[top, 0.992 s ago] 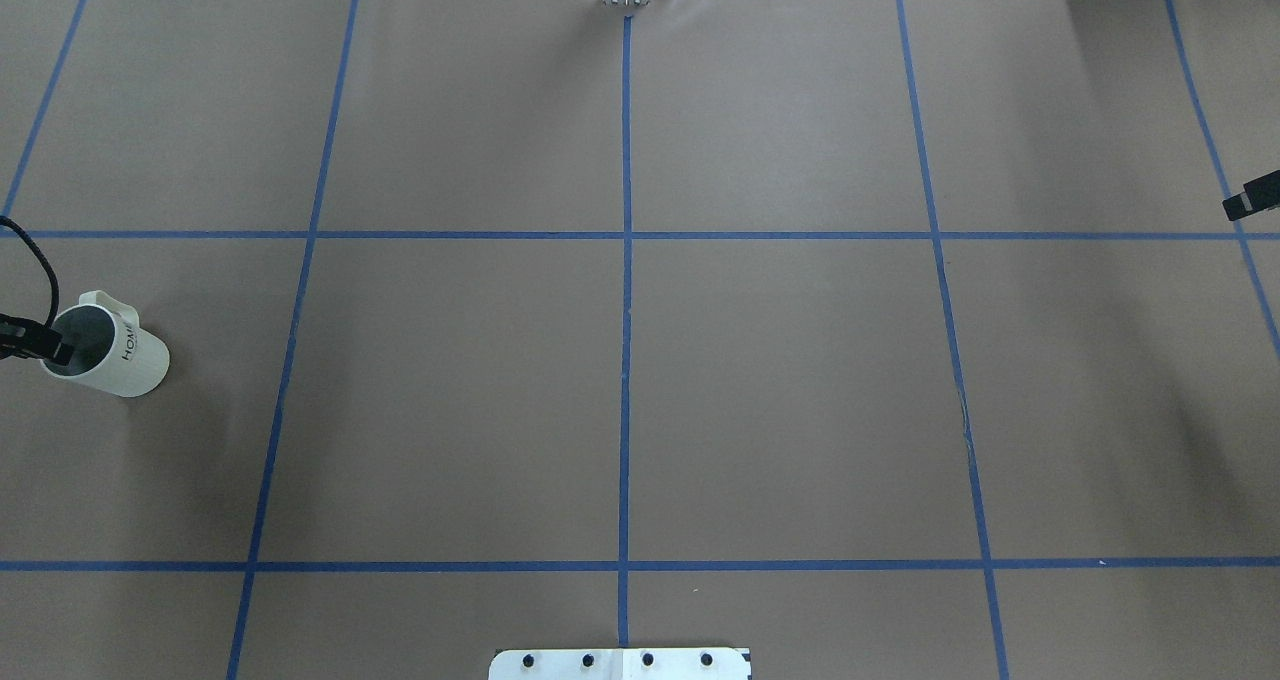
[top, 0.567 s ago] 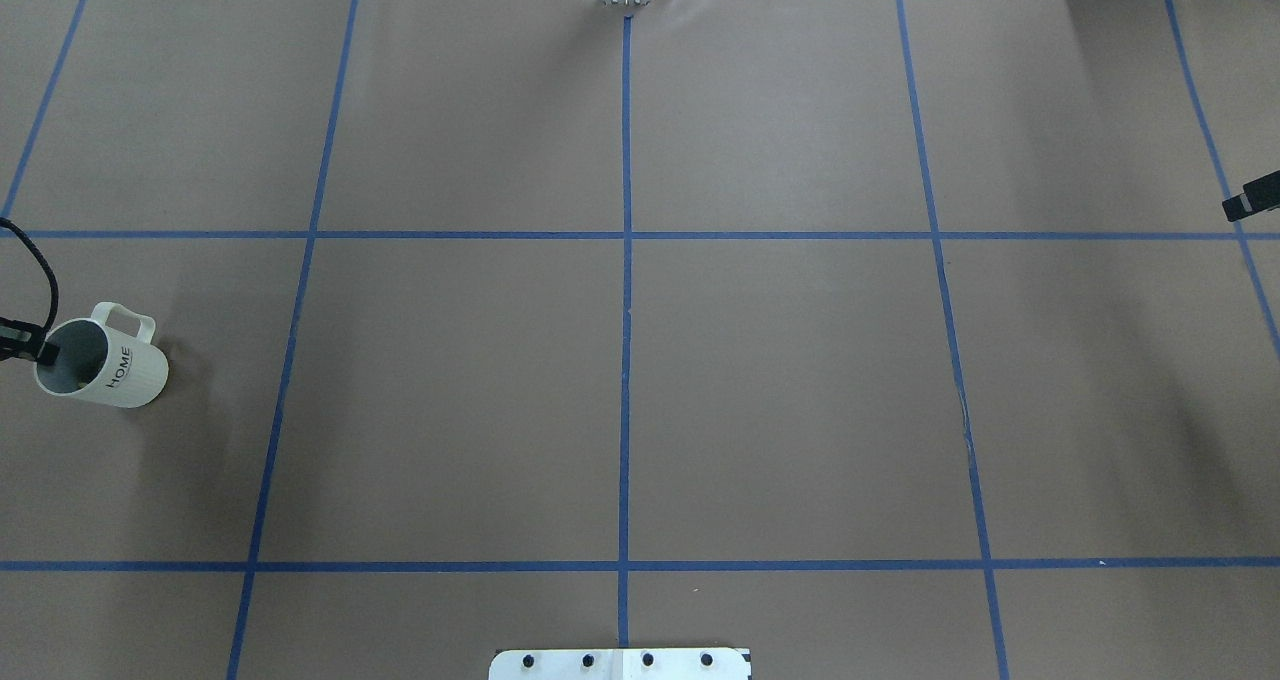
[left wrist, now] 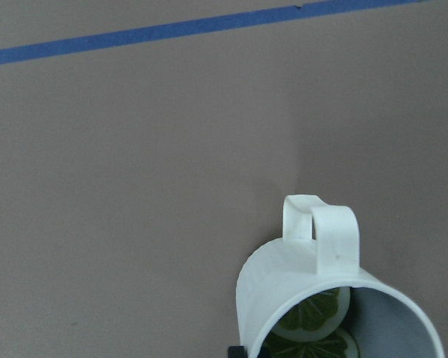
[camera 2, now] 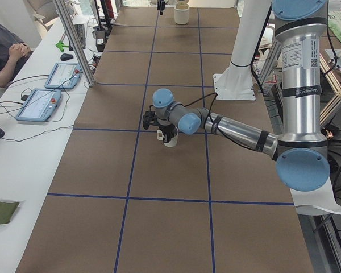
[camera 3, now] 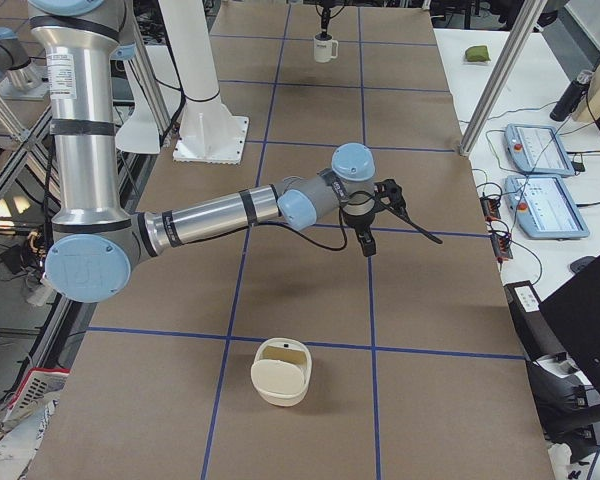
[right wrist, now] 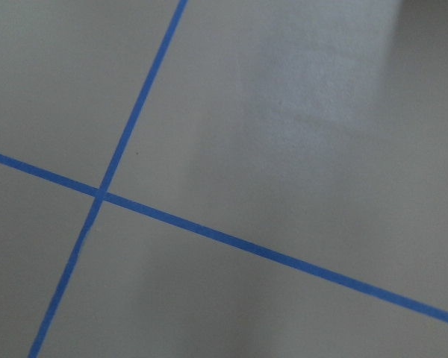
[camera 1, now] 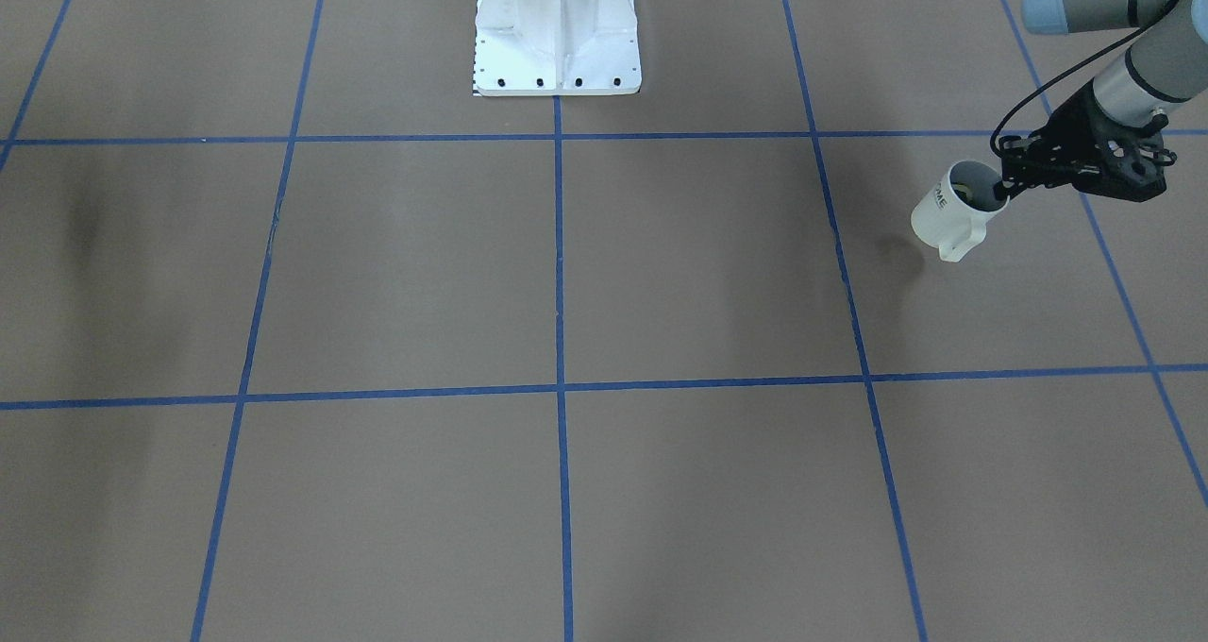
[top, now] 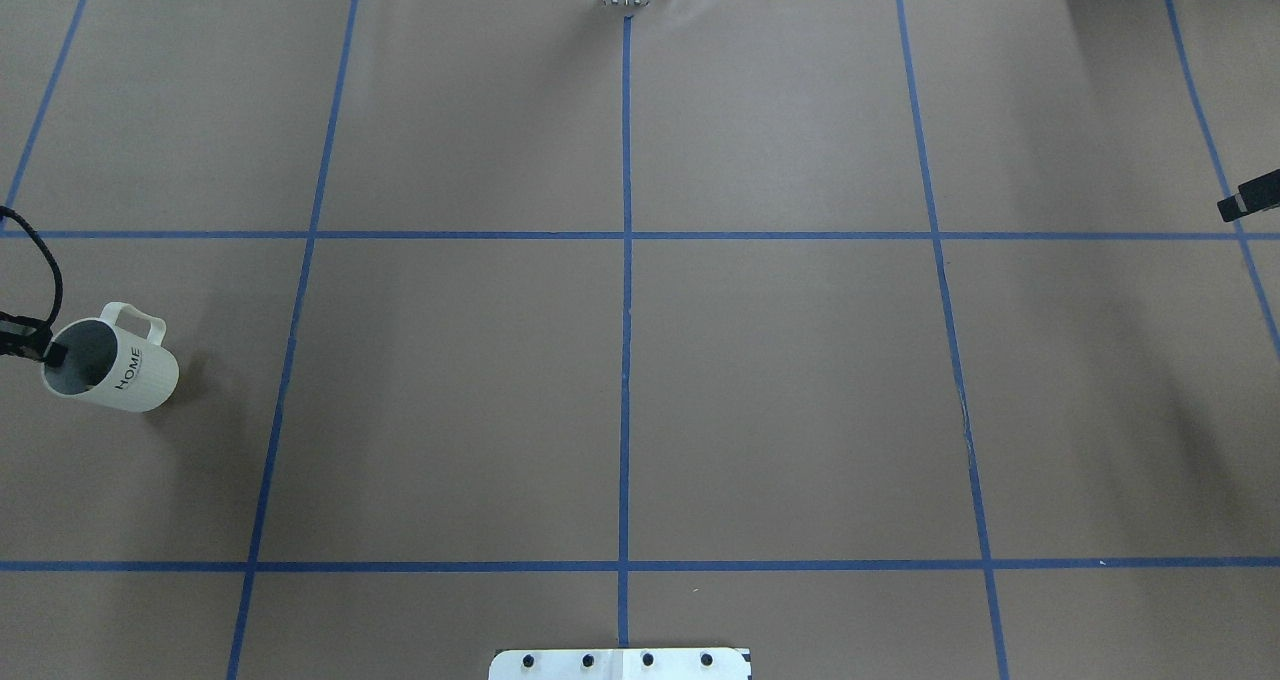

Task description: Left arm hands cup to right arm to dump lemon

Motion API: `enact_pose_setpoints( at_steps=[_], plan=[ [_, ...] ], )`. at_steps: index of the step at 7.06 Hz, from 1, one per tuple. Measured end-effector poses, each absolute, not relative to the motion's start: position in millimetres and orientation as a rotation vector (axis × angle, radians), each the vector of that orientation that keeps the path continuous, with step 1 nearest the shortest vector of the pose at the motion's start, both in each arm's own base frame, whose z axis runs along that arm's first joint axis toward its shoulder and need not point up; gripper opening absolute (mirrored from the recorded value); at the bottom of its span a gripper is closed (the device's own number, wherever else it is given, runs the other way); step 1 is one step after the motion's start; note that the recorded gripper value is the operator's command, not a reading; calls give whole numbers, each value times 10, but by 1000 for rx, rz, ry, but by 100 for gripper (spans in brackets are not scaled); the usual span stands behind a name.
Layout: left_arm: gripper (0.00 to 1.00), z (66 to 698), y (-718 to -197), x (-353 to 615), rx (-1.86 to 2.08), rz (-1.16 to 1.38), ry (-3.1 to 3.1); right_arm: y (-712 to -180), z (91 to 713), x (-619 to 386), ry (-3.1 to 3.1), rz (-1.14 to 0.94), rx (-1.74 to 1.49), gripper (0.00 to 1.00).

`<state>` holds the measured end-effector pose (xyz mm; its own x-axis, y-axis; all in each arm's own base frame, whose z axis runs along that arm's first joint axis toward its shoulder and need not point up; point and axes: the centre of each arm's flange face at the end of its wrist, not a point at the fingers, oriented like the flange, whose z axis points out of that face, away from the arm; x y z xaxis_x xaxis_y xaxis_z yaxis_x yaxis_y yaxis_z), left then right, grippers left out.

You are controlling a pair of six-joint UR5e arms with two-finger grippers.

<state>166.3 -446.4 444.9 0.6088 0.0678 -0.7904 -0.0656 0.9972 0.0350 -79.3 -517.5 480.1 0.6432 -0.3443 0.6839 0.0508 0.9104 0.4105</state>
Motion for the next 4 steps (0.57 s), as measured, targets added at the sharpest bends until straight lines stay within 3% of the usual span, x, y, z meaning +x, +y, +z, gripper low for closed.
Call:
enact_pose_setpoints(
  at_steps=[4],
  plan=[
    [0,2660,-5282,2027,-78,-258,990,-5844,3878,-1788,-906,-441,661,99]
  ],
)
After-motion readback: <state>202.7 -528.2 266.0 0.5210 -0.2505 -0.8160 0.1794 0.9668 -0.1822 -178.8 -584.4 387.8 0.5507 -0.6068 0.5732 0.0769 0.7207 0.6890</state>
